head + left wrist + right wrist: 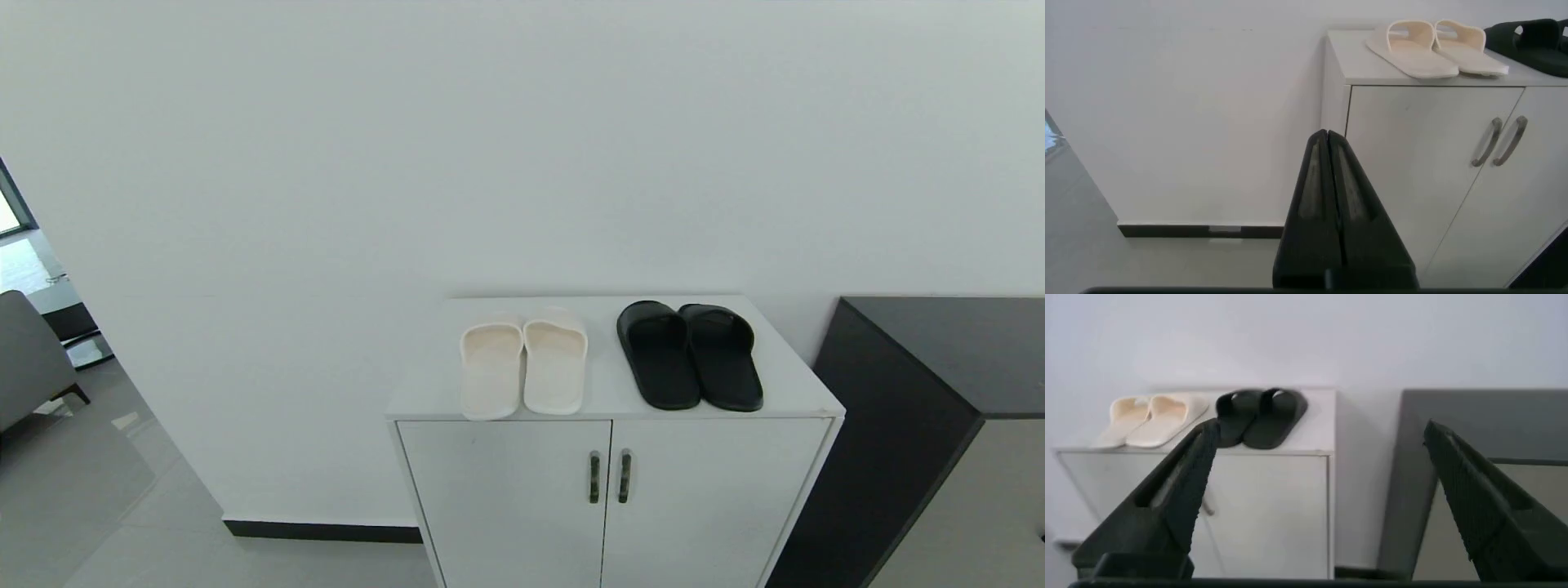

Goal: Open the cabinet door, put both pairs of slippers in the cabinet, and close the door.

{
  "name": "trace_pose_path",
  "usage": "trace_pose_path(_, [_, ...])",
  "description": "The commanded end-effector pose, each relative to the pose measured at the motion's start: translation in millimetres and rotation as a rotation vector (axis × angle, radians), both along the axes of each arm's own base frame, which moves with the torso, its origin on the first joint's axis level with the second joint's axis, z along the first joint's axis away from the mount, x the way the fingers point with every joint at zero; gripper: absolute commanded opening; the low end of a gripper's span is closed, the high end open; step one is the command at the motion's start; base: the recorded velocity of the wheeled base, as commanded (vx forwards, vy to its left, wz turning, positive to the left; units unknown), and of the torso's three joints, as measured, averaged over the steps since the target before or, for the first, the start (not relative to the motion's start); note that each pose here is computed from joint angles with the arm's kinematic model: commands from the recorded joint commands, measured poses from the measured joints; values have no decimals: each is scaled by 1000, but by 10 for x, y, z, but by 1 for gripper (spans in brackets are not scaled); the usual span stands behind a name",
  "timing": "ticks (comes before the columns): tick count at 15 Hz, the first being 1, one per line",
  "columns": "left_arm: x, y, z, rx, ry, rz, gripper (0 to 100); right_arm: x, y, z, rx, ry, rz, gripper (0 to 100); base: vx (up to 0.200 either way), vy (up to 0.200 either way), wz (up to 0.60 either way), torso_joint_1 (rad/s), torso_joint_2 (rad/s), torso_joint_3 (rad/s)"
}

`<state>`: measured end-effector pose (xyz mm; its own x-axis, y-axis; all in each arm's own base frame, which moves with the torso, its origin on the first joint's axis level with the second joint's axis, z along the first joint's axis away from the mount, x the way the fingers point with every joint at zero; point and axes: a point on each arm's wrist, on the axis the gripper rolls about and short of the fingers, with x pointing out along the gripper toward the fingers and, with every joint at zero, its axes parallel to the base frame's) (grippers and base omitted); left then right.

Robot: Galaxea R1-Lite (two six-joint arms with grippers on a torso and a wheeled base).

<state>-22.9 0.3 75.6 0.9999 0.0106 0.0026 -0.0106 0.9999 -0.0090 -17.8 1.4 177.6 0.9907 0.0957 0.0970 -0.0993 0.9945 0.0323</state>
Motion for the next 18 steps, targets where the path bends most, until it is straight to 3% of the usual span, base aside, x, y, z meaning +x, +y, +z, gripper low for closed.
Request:
trace_pose_path(1, [1,0,1,0,1,0,0,914,108,280,9,258,156,100,0,0,0,0,0,0])
trace_pose_path(6, [1,0,1,0,1,0,0,1476,635,379,40,336,284,100,0,0,0,0,0,0])
trace_pose_path(8, [1,0,1,0,1,0,0,1729,1033,431,41,352,302,100,0,0,0,0,0,0])
trace_pose_path(14, [1,0,1,-2,1,2,0,2524,1614,152,14,360,172,100,0,0,0,0,0,0])
trace_pose_path(18, [1,0,1,-3,1,2,0,3024,1809,-119,-9,396,80,100,0,0,0,0,0,0])
